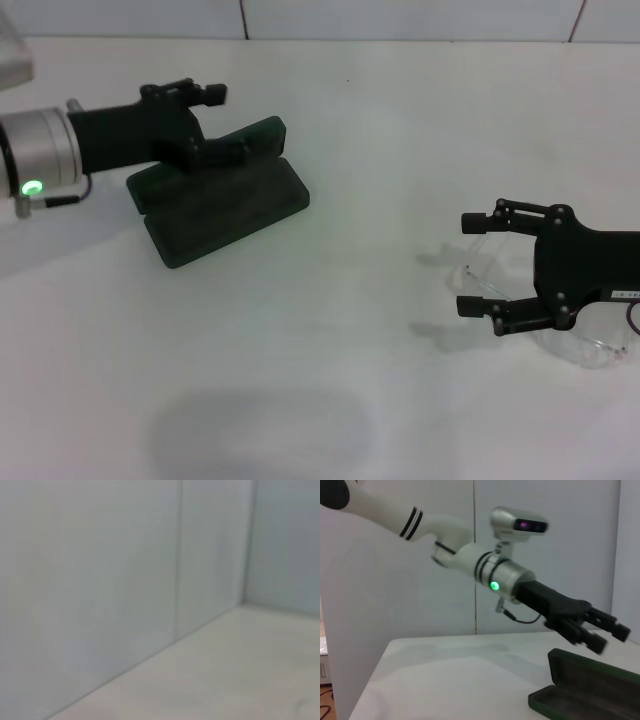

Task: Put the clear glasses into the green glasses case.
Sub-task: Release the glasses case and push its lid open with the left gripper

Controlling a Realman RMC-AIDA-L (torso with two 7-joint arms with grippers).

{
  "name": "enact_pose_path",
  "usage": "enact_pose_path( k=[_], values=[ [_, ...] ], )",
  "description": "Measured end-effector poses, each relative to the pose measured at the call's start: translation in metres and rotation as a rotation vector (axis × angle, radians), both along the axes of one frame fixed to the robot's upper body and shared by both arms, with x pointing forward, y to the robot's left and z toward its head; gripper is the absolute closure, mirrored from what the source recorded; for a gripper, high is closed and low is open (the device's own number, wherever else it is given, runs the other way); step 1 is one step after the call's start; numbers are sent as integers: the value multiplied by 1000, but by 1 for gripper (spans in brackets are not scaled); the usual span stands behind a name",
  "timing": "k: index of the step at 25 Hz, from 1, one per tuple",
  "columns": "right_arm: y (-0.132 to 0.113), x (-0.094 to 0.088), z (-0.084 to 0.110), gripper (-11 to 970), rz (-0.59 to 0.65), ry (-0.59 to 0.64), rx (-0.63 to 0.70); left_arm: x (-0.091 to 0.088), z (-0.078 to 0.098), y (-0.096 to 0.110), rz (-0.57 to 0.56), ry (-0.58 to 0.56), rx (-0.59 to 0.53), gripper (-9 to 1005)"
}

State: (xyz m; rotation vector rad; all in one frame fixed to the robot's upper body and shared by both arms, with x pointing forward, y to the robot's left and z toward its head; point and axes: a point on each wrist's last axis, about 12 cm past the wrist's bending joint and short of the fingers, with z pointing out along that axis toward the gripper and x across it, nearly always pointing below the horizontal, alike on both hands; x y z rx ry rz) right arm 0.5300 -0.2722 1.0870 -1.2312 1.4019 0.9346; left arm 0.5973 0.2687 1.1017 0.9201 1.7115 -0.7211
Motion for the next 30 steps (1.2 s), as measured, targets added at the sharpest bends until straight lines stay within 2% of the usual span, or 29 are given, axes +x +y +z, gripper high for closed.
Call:
enact_pose_path(
  k=[1, 4, 8, 12, 16, 21, 30],
  values=[
    [0, 0, 0, 72, 0, 0, 0, 11, 2, -1, 43, 27, 107, 115],
    [0, -2, -2, 72, -2, 5, 3, 18, 0, -4, 72, 63, 236, 115],
    [-1, -4, -4, 72, -8, 13, 5, 17, -4, -15, 71, 96, 366, 117],
    [0, -5, -5, 72, -8, 18, 9, 12, -6, -25, 96, 72, 452, 118],
    [1, -6, -5, 73, -5, 20, 13, 7, -6, -29, 99, 56, 468, 119],
    [2, -7, -5, 73, -2, 24, 16, 1, -5, -30, 65, 83, 422, 120],
    [4, -8, -6, 73, 1, 37, 21, -8, 18, -18, 62, 42, 336, 123]
  ],
)
